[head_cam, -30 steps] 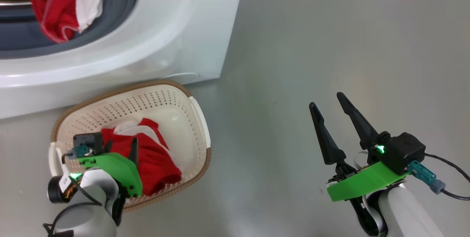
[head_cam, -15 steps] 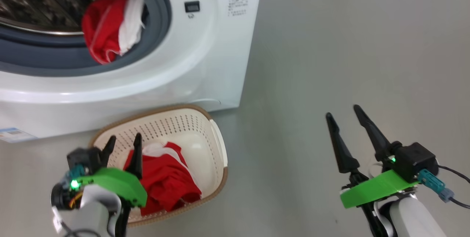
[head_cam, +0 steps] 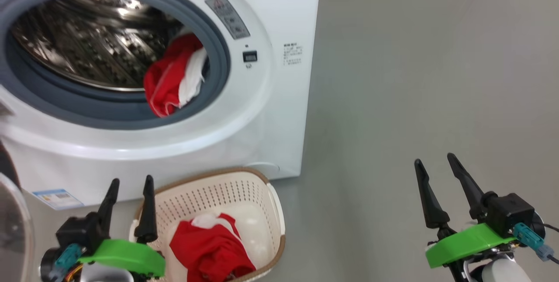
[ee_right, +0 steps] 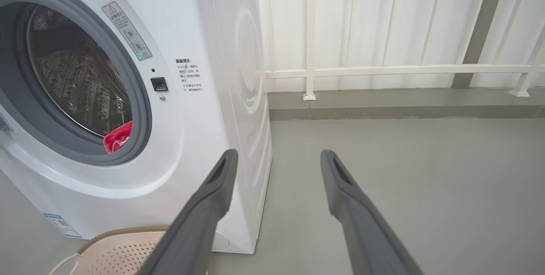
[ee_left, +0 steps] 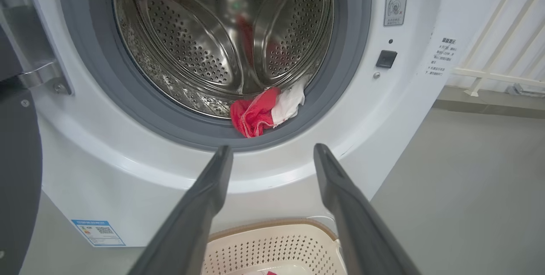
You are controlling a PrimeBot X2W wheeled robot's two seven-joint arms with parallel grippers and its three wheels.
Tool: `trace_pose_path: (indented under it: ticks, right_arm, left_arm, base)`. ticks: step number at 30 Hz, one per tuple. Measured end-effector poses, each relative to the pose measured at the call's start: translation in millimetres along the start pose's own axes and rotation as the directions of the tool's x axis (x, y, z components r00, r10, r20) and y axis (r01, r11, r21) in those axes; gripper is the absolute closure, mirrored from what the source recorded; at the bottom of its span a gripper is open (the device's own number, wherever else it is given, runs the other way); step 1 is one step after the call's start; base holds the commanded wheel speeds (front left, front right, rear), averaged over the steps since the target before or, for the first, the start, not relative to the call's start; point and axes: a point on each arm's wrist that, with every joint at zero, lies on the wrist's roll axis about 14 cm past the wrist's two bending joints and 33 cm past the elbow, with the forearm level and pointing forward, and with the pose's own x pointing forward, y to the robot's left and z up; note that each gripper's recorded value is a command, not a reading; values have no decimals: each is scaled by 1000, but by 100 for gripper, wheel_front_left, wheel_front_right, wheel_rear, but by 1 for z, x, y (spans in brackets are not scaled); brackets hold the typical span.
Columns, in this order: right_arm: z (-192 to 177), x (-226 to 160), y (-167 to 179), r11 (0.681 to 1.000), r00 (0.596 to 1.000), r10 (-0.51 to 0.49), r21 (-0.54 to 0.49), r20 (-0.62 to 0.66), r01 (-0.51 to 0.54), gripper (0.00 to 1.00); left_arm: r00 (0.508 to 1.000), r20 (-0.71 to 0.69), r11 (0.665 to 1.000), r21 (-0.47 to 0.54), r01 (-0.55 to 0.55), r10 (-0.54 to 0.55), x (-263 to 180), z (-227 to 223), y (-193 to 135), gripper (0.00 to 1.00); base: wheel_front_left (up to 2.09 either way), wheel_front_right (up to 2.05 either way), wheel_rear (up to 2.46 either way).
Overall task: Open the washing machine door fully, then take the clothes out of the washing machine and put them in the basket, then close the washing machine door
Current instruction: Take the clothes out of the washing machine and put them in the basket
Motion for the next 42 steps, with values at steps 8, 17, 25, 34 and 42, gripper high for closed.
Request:
trace_pose_path:
  ticks: [8, 17, 25, 34, 42]
  right_arm:
    - [19, -16, -1, 1000, 998, -2, 0, 57, 2, 0]
    - [29, -25, 2, 1000, 996, 7, 3, 92, -7, 0]
    - [34, -35, 0, 1000, 994, 1, 4, 111, -2, 0]
    - [35, -42, -2, 1000, 993, -4, 2, 114, 4, 0]
    - [36, -43, -1, 1000, 993, 3, 4, 118, -4, 0]
  left_arm:
    - [992, 125, 1000, 18, -11, 8, -32, 40, 3, 0]
    - [980, 201, 999, 45, -16, 7, -58, 62, 4, 0]
    - [979, 202, 999, 52, -14, 3, -71, 61, 1, 0]
    - [979, 204, 998, 61, -11, -1, -74, 61, -2, 0]
    - [983, 181, 998, 62, -10, -2, -77, 53, -2, 0]
  base:
    - [0, 0, 0]
    - [0, 0, 0]
    - [0, 0, 0]
    - [0, 0, 0]
    - [0, 0, 0]
